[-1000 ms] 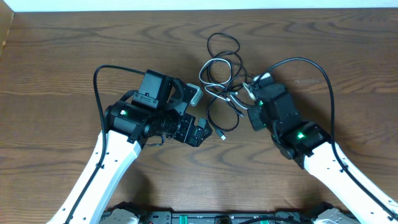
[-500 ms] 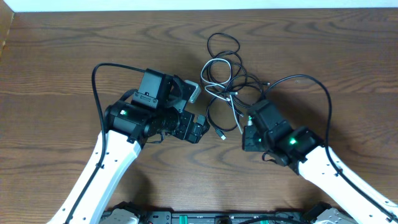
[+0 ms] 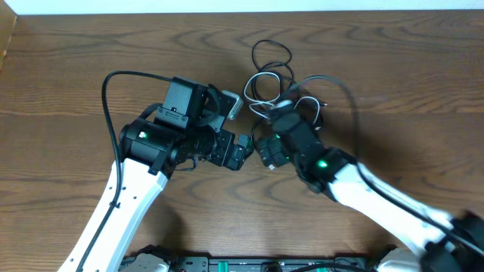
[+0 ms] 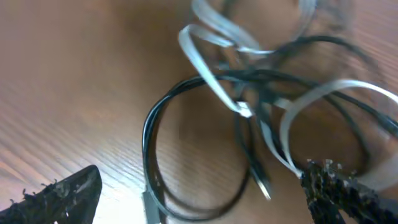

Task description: Untangle cables

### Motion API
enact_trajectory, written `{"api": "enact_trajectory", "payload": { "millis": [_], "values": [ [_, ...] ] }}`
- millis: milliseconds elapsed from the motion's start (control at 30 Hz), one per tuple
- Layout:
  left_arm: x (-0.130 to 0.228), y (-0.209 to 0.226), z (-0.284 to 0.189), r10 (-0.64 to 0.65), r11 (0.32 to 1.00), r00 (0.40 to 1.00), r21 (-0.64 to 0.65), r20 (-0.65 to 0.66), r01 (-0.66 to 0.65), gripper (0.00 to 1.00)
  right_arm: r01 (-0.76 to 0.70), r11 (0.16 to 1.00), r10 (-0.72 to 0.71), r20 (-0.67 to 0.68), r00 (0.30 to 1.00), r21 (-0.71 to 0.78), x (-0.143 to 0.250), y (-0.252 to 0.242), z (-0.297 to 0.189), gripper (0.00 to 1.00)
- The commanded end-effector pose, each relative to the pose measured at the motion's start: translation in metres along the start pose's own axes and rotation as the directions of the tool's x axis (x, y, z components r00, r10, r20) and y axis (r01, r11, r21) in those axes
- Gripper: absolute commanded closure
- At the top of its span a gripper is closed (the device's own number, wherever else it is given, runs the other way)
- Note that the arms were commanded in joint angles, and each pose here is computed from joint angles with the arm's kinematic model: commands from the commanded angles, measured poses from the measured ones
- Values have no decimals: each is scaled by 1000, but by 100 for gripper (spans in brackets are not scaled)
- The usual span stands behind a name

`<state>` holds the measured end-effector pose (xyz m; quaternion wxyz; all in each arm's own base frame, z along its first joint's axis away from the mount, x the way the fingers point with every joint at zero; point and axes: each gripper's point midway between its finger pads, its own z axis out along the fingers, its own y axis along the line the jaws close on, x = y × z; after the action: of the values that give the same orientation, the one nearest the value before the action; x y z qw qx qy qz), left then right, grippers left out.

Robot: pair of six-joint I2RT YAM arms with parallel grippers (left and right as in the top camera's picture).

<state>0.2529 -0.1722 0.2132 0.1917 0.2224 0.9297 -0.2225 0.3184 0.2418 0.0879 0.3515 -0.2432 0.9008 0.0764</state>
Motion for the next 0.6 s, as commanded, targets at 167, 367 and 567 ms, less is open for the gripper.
{"api": "enact_trajectory", "payload": {
  "millis": [167, 367, 567],
  "values": [
    [-14, 7, -31, -15, 999, 995, -34, 98, 19, 2, 275, 958, -285, -136, 949, -87, 54, 7, 61, 10],
    [-19, 12, -59, -28, 997, 985, -59, 173, 39, 2, 275, 958, -280, -58, 958, -84, 28, 4, 63, 12],
    [-14, 11, -63, -34, 997, 985, -61, 168, 45, 2, 260, 963, -256, 56, 965, -68, -26, 9, 51, 15]
  ]
}}
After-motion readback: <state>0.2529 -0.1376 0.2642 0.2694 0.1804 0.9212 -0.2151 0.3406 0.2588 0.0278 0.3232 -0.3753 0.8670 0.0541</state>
